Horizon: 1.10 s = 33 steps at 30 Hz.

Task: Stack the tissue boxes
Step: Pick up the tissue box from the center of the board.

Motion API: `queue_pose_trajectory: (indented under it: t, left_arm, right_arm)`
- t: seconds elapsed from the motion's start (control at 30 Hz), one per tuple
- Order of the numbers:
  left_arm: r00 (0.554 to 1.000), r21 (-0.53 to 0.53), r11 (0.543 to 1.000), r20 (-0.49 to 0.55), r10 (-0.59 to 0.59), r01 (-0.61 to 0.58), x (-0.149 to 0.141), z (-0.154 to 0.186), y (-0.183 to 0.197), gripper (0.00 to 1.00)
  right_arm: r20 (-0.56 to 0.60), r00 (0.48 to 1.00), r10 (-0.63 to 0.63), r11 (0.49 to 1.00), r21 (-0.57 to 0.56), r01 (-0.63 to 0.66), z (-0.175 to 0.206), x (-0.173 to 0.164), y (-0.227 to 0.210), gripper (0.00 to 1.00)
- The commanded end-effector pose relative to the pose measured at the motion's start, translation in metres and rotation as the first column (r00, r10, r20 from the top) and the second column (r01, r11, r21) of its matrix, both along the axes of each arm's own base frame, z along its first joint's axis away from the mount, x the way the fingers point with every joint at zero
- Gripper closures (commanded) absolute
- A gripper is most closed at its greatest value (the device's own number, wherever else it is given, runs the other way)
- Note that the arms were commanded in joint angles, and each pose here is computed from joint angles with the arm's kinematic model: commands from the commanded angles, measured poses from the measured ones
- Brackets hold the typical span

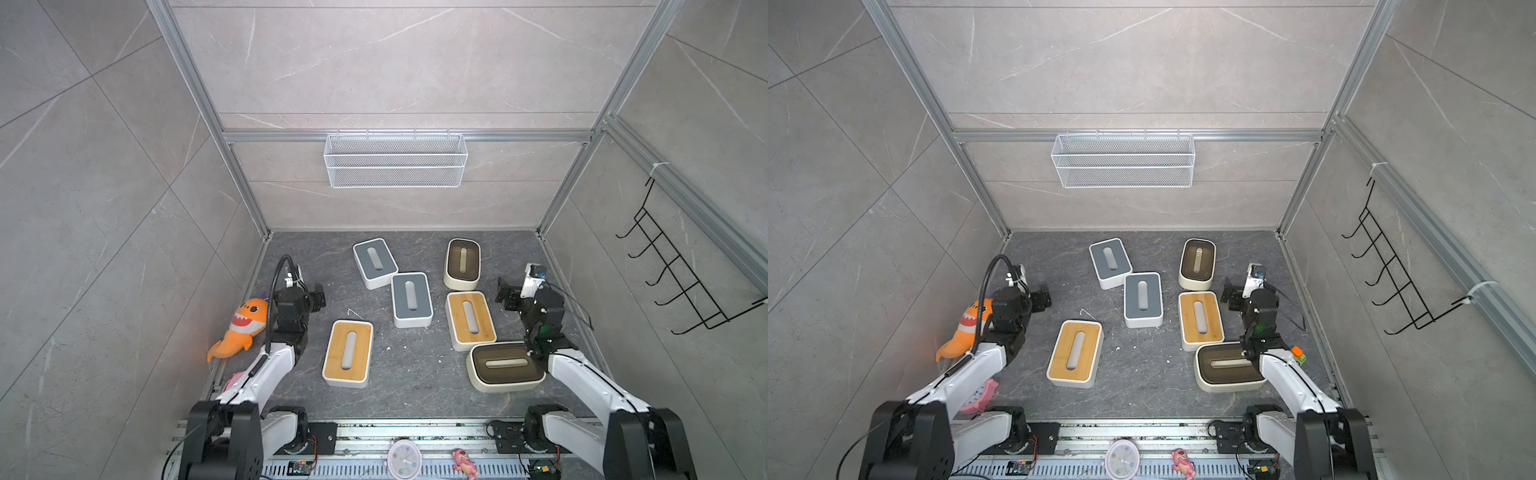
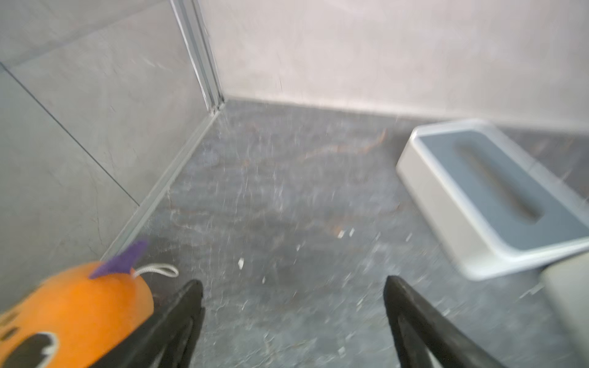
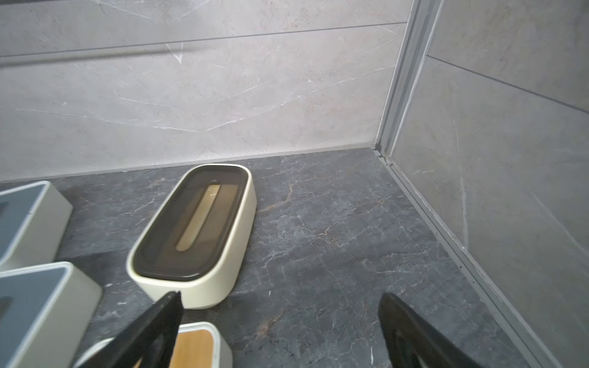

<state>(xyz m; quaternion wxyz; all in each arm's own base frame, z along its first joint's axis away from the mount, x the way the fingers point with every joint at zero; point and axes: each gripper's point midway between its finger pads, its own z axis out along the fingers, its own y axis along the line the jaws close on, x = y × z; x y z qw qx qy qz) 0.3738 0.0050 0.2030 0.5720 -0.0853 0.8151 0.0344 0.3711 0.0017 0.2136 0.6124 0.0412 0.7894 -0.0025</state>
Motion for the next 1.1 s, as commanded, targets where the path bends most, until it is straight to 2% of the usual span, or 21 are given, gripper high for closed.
queue_pose_trajectory:
  t: [0.0, 0.1, 0.23, 0.37, 0.47, 0.6, 0.67, 0.77, 0.93, 1.07]
  left_arm:
    - [0.958, -0.086, 0.985, -0.259, 0.124, -0.151, -0.034, -0.004, 0.001, 0.17]
    - [0.908, -0.028, 0.998, -0.416, 0.044, -0.061, -0.061, -0.014, -0.044, 0.20]
    - [0.823, -0.012, 1.000, -0.568, -0.030, 0.028, -0.113, -0.026, -0.090, 0.21]
    - [0.730, -0.085, 0.991, -0.671, -0.134, 0.104, -0.159, -0.045, -0.126, 0.23]
    - [0.666, -0.093, 0.987, -0.729, -0.158, 0.133, -0.179, -0.066, -0.141, 0.23]
    - [0.647, -0.080, 0.985, -0.746, -0.160, 0.151, -0.185, -0.078, -0.151, 0.23]
    - [0.641, -0.095, 0.982, -0.747, -0.177, 0.161, -0.184, -0.084, -0.156, 0.23]
    - [0.640, -0.079, 0.984, -0.751, -0.165, 0.161, -0.181, -0.093, -0.157, 0.24]
    - [0.630, -0.065, 0.980, -0.758, -0.171, 0.189, -0.174, -0.107, -0.166, 0.25]
    - [0.613, -0.082, 0.975, -0.766, -0.195, 0.207, -0.170, -0.115, -0.175, 0.27]
  right_arm:
    - [-0.340, 0.937, 0.083, 0.996, 0.051, -0.070, -0.034, -0.030, 0.024, 0.01]
    - [-0.461, 0.869, 0.182, 0.983, 0.097, -0.155, -0.034, -0.049, 0.060, 0.01]
    - [-0.501, 0.786, 0.364, 0.931, 0.170, -0.323, -0.026, -0.085, 0.120, 0.01]
    - [-0.455, 0.695, 0.557, 0.830, 0.308, -0.464, -0.011, -0.125, 0.165, 0.01]
    - [-0.430, 0.617, 0.659, 0.752, 0.393, -0.529, -0.008, -0.152, 0.192, 0.01]
    - [-0.417, 0.565, 0.712, 0.702, 0.409, -0.584, -0.015, -0.179, 0.216, 0.01]
    - [-0.407, 0.567, 0.716, 0.698, 0.403, -0.592, -0.025, -0.187, 0.225, 0.01]
    - [-0.428, 0.521, 0.739, 0.672, 0.413, -0.614, -0.040, -0.200, 0.251, 0.01]
    - [-0.410, 0.505, 0.760, 0.638, 0.317, -0.702, -0.038, -0.222, 0.304, 0.00]
    - [-0.406, 0.489, 0.772, 0.626, 0.351, -0.697, -0.043, -0.225, 0.328, 0.01]
